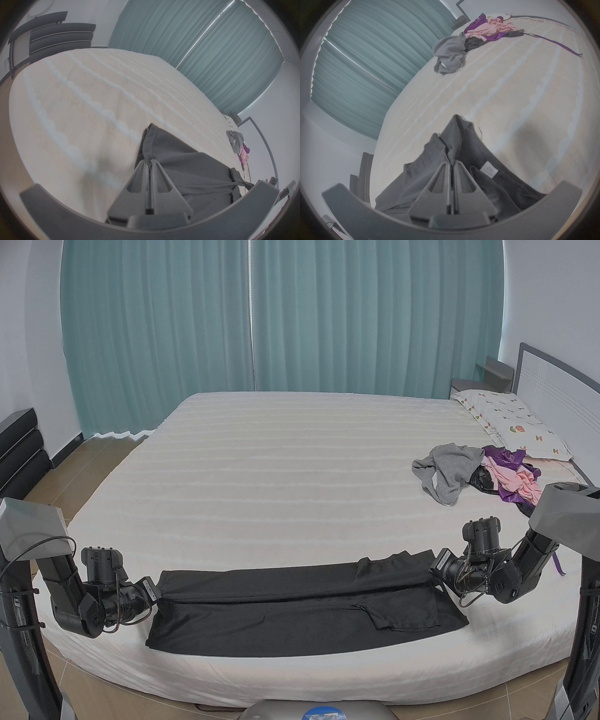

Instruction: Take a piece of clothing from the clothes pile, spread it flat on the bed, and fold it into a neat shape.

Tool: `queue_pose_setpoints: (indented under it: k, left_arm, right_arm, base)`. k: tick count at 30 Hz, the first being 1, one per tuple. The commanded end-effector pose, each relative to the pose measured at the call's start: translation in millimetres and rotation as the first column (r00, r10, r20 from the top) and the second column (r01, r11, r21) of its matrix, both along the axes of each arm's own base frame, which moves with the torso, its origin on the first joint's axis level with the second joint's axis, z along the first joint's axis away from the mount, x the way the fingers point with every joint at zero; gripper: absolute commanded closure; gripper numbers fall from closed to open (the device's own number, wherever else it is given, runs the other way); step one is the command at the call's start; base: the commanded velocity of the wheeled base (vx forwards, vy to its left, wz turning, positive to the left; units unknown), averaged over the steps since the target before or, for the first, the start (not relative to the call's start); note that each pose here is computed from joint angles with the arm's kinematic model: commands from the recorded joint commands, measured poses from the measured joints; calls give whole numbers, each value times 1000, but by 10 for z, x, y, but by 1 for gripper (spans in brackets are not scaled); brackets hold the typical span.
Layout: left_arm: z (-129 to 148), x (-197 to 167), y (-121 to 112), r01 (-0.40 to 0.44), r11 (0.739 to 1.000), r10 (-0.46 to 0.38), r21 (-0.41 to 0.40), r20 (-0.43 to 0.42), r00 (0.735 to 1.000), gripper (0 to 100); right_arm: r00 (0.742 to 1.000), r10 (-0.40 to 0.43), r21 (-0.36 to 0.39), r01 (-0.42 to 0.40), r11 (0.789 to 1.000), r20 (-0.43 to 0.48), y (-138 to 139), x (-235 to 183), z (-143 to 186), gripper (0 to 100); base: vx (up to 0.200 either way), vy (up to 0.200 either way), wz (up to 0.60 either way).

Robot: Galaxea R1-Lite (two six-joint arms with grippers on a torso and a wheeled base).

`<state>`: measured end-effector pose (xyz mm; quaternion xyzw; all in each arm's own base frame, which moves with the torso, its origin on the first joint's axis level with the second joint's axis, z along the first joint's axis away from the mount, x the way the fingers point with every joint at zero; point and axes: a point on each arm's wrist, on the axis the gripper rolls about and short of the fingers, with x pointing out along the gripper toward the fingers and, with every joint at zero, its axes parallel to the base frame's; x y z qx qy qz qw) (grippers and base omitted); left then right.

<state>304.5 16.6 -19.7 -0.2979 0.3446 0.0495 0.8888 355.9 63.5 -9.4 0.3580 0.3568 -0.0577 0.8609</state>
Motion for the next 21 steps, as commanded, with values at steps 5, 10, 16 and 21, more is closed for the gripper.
queue_pose_setpoints:
  k: [5, 10, 16, 21]
  left_arm:
    - [-168, -80, -3, 11, 1000, -10, 7, -71, 997, 100]
    - [-148, -94, -16, 19, 1000, -20, -3, -69, 997, 0]
    - [54, -67, 31, -1, 1000, 1, -8, -5, 1000, 0]
    - [209, 151, 82, -48, 997, 53, -63, 83, 995, 0]
  right_arm:
    - [999, 17, -14, -17, 1000, -49, -9, -56, -138, 100]
    - [999, 21, -6, -21, 1000, -37, -16, -45, -95, 0]
    - [999, 6, 45, -8, 999, 53, -190, 11, 243, 0]
    - [998, 0, 75, -5, 997, 61, -325, 58, 270, 0]
  base:
    - [0, 0, 0]
    - [0, 0, 0]
    - [0, 0, 0]
    - [0, 0, 0]
